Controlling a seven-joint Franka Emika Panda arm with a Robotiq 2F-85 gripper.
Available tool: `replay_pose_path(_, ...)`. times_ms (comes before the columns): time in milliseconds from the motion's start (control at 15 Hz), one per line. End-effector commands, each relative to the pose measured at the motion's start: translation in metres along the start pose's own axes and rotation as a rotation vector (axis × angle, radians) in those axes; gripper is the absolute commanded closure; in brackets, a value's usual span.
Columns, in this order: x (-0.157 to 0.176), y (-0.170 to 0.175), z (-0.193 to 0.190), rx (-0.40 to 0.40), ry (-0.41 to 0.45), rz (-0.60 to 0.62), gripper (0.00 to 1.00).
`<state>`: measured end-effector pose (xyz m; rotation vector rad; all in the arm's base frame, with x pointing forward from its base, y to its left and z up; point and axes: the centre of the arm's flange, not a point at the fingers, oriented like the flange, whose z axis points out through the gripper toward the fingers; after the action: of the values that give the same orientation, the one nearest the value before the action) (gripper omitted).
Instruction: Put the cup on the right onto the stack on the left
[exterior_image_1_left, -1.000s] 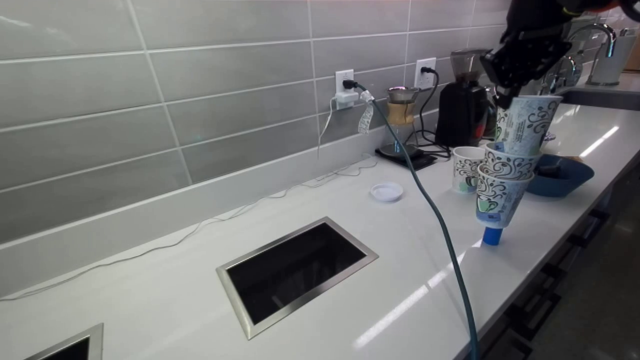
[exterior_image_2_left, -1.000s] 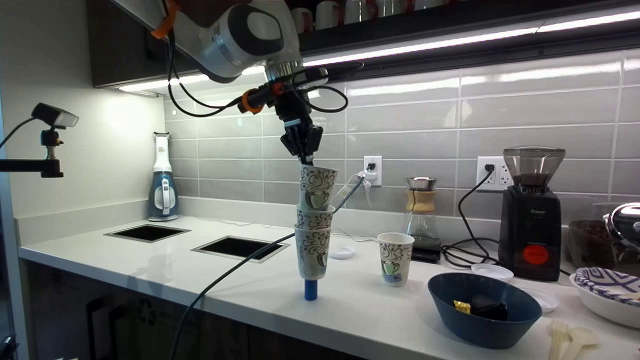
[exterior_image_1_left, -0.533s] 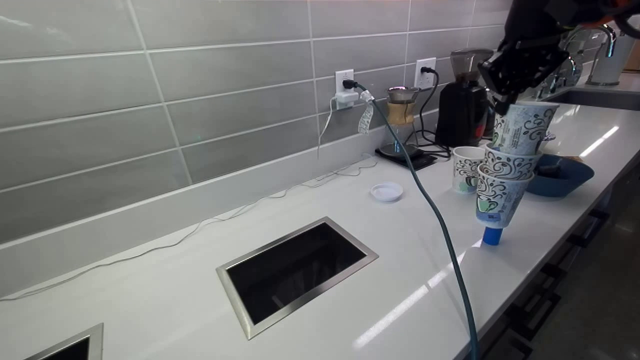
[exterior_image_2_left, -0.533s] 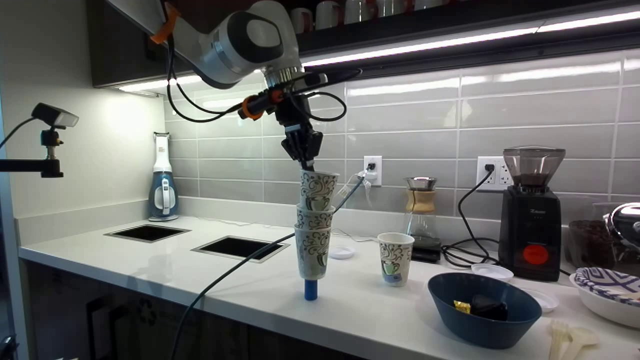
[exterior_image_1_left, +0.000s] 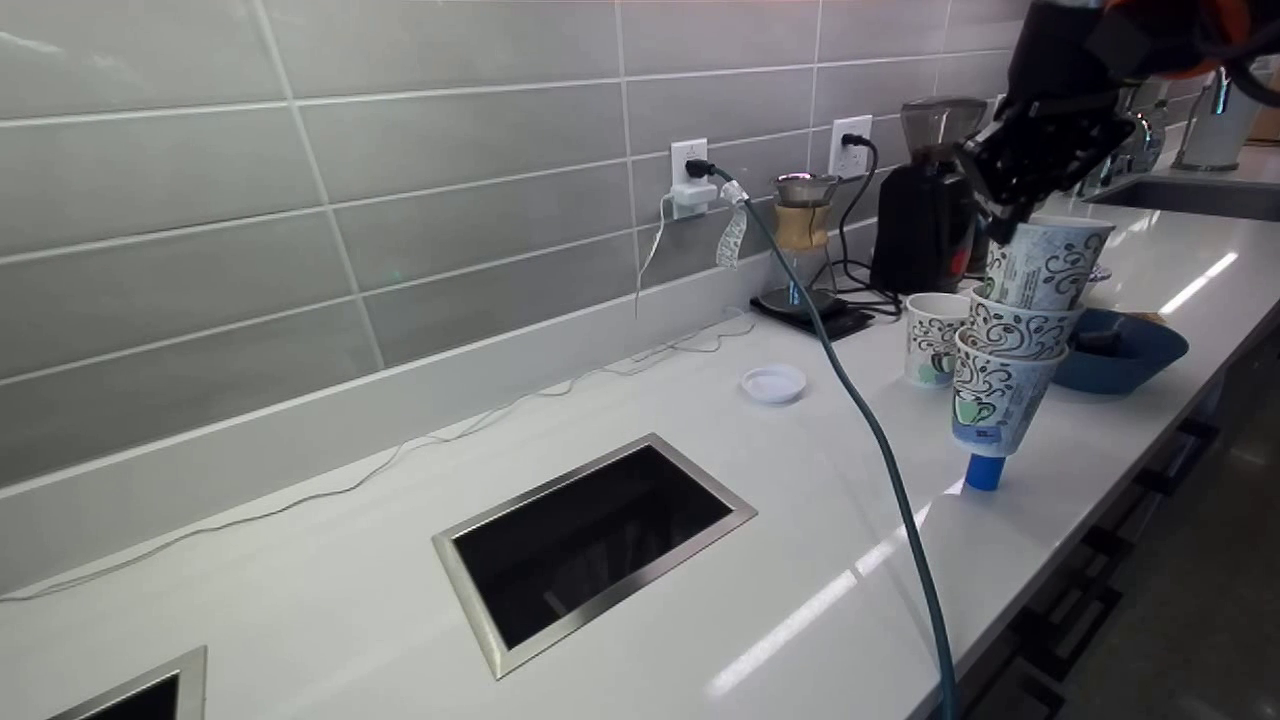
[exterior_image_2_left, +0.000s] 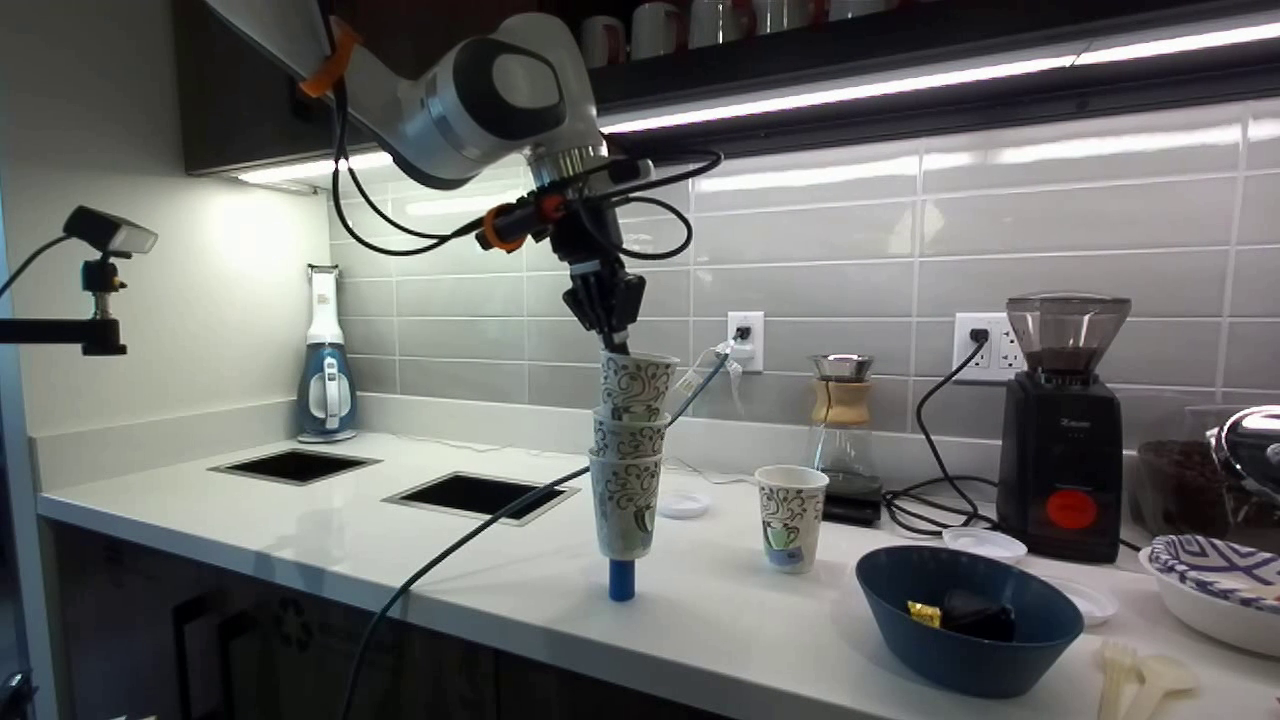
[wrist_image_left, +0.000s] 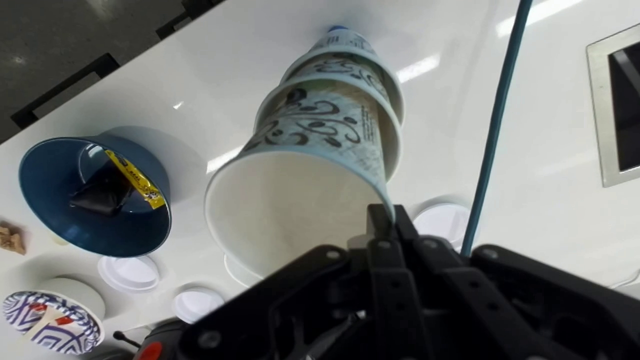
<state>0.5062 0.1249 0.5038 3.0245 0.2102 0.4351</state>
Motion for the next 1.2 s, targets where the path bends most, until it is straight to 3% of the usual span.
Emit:
replay_pose_path(0, -0.006, -0.002, 0.005, -0.019, 0.012, 0.01, 0.99)
replay_pose_path(1133, -0.011, -0.005, 0.022, -0.019, 0.005, 0.006, 0.99)
